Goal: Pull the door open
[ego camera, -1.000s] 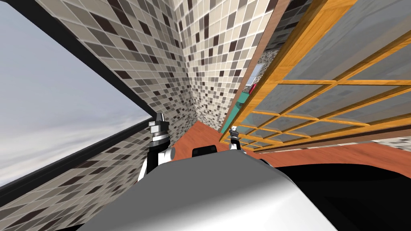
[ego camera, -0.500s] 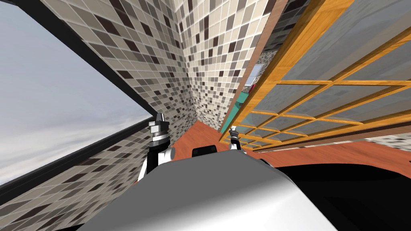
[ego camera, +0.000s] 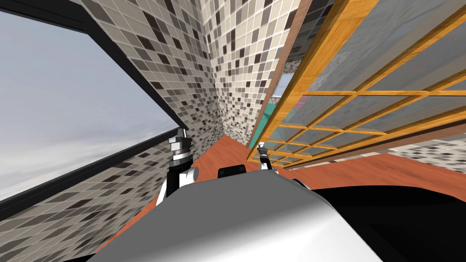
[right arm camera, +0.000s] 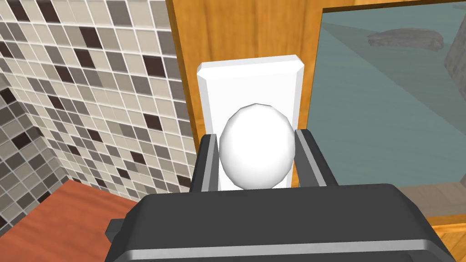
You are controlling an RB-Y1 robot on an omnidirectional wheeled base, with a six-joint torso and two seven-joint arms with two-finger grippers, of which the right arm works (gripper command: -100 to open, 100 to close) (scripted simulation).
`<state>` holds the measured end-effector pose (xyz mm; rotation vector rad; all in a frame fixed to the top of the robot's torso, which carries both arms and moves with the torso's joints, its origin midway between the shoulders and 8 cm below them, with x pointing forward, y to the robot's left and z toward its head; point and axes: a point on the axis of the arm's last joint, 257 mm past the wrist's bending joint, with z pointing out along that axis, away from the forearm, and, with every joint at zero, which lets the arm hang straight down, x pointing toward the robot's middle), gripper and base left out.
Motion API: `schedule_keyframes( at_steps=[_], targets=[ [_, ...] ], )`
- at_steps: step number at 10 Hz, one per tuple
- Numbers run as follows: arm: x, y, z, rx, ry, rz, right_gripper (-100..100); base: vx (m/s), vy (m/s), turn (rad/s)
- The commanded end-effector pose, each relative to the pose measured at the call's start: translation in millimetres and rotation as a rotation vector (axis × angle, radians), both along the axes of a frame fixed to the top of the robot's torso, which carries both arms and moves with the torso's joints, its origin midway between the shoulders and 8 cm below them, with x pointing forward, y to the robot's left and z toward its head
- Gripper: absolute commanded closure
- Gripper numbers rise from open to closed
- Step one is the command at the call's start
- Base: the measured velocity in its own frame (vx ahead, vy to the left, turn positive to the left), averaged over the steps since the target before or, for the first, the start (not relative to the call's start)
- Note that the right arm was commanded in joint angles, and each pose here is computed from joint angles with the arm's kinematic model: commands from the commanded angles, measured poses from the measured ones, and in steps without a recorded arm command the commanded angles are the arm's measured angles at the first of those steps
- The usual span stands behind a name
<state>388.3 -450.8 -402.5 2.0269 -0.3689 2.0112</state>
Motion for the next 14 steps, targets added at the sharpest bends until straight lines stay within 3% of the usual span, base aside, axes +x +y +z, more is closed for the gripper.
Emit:
schedule_keyframes(
  at_steps=[1, 3, 4, 6, 7, 8, 14],
  targets=[
    [6.7, 13.7, 2.4, 0.000, -0.008, 0.048, 100, -0.220, -0.066, 0.045],
    [13.3, 32.2, 2.7, 0.003, -0.009, 0.112, 100, -0.209, -0.065, 0.058],
    [13.3, 32.2, 2.7, 0.003, -0.009, 0.112, 100, -0.148, -0.045, 0.031],
    [17.5, 46.5, 2.5, 0.005, -0.008, 0.161, 100, -0.170, -0.061, 0.037],
    [14.8, 43.2, 0.4, 0.005, -0.001, 0.147, 100, -0.072, -0.031, 0.029],
    [8.2, 45.1, -0.3, 0.005, -0.001, 0.178, 100, -0.185, -0.025, 0.150],
    [-12.0, 46.5, 2.4, 0.005, -0.008, 0.266, 100, -0.245, -0.032, 0.123]
  ],
)
